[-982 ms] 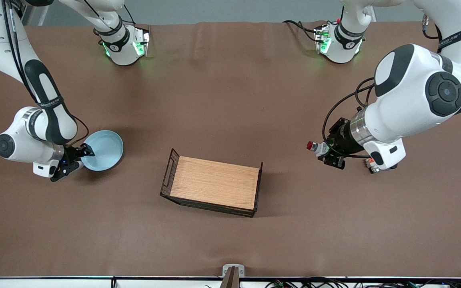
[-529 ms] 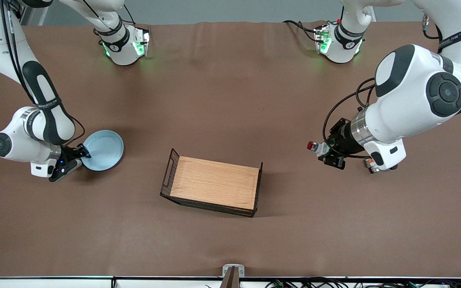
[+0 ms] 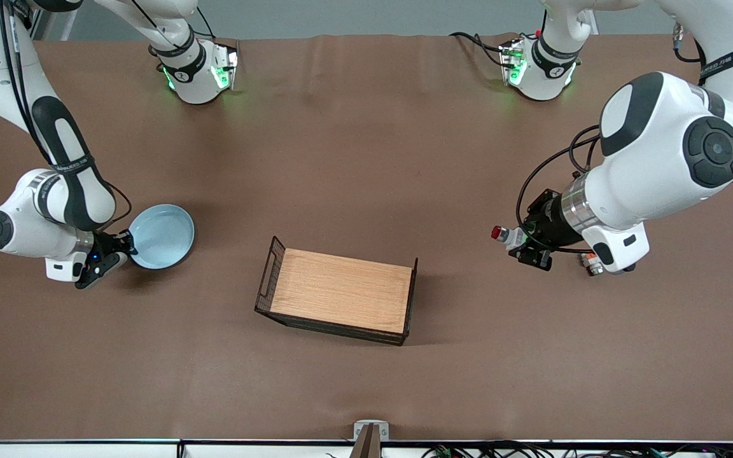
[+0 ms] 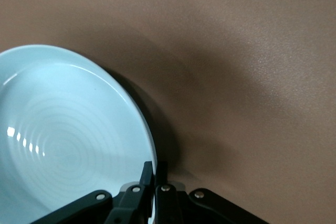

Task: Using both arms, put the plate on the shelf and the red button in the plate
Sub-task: 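Grasp the light blue plate rim with the right gripper and lift it, then carry the plate with the right gripper over the wooden tray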

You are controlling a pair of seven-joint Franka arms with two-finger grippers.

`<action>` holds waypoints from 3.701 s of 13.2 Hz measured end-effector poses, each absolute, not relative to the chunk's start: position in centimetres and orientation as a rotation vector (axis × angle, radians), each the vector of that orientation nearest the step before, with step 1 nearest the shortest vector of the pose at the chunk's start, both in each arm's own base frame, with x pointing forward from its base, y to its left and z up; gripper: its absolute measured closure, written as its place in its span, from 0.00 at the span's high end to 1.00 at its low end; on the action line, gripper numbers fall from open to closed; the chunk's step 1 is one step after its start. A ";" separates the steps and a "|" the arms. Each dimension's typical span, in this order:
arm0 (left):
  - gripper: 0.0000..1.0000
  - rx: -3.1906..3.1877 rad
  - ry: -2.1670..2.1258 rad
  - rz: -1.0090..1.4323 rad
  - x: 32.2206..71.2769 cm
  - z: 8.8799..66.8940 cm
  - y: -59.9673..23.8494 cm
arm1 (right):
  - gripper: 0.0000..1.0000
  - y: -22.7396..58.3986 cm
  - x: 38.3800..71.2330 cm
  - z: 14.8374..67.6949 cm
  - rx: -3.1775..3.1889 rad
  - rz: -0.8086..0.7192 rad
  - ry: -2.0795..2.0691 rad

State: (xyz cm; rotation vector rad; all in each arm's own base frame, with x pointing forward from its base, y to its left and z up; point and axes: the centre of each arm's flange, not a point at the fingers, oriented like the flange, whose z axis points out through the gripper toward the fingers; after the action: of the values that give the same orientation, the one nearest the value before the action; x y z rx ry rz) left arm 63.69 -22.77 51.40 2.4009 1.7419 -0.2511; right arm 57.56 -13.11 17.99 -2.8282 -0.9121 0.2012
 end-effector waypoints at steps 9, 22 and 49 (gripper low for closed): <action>0.42 2.400 1.743 -0.251 63.7 51.4 -22.7 | 0.04 -12.3 58.8 24.2 -2.769 0.376 -0.609; 0.42 2.402 1.741 -0.251 63.7 51.4 -22.8 | 0.04 -0.3 59.0 42.2 -2.687 0.593 0.238; 0.42 2.411 1.741 -0.268 63.8 50.5 -23.1 | 0.04 31.3 55.5 46.6 -2.514 0.246 0.882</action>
State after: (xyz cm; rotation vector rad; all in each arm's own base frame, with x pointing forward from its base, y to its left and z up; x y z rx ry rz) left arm 63.80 -23.12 50.54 2.4115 1.7406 -0.2675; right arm 55.49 31.30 46.56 -2.5142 0.8815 0.2465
